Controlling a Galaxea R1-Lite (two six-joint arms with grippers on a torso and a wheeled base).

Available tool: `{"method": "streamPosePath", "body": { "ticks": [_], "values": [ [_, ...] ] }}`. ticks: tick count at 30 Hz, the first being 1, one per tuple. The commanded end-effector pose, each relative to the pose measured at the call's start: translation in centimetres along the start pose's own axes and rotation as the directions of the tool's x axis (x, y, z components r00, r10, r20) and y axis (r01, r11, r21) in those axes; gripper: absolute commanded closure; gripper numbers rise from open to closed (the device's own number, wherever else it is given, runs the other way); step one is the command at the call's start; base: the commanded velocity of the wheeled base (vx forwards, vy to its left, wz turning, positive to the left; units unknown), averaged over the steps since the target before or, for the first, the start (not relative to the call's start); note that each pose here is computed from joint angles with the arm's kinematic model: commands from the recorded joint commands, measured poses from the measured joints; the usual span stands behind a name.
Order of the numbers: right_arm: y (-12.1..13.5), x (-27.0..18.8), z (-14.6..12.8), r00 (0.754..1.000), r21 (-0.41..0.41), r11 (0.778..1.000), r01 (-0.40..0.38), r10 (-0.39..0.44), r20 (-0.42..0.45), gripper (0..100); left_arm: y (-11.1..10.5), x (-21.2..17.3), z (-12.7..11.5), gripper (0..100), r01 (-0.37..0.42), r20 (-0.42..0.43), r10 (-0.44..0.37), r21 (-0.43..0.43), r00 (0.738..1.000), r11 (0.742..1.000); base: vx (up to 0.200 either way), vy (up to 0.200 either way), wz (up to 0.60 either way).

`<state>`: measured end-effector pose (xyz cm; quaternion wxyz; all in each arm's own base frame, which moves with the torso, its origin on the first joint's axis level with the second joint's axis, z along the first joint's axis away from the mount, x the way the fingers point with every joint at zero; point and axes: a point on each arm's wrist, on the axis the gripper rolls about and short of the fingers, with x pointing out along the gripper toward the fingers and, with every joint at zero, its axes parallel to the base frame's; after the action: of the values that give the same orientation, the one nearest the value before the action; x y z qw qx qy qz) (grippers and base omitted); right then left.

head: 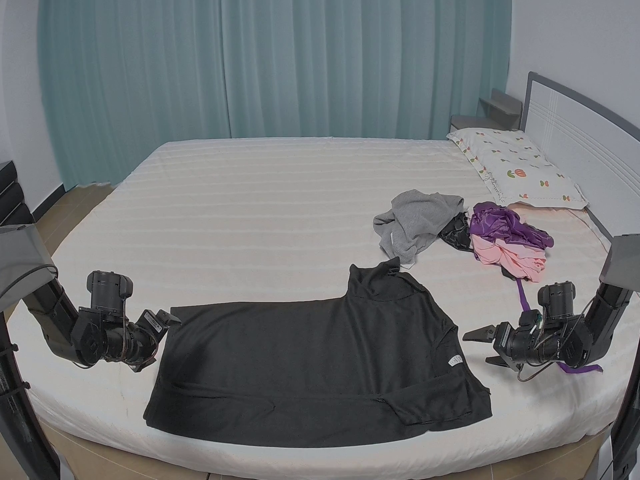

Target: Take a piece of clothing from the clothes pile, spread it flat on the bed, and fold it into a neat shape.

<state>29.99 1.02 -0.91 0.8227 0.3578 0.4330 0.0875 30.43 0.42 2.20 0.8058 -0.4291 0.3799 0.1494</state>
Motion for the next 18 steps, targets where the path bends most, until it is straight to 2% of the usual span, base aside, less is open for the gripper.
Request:
{"method": "streamPosePath", "body": {
  "ticks": [1,4,8,14,18],
  "values": [
    [0.0,0.1,-0.1,1.000,0.000,1.000,0.001,-0.001,-0.004,0,-0.1,0.2,0.1,0,0.011,-0.013,-0.011,-0.002,1.000,1.000,0.000,0.000,0.00],
    [0.0,0.1,-0.1,1.000,0.000,1.000,-0.001,0.001,-0.005,0,-0.5,0.3,0.4,0,0.035,-0.021,-0.035,0.000,0.999,0.999,0.000,0.000,0.00],
    [-0.1,0.2,-0.2,1.000,0.003,1.000,0.003,-0.003,-0.010,0,-1.7,1.2,1.9,0,0.078,0.010,-0.078,0.005,0.997,0.997,0.000,0.000,0.00],
    [-0.3,0.3,-0.2,1.000,0.010,1.000,0.006,-0.006,-0.013,0,-2.1,5.4,3.6,0,0.084,0.022,-0.087,0.096,0.996,0.992,0.000,0.000,0.00],
    [-0.6,0.5,-0.3,1.000,0.016,1.000,0.012,-0.012,-0.020,0,-2.7,8.1,5.0,0,0.123,0.026,-0.127,0.128,0.992,0.984,0.000,0.000,0.00]
  ]
}}
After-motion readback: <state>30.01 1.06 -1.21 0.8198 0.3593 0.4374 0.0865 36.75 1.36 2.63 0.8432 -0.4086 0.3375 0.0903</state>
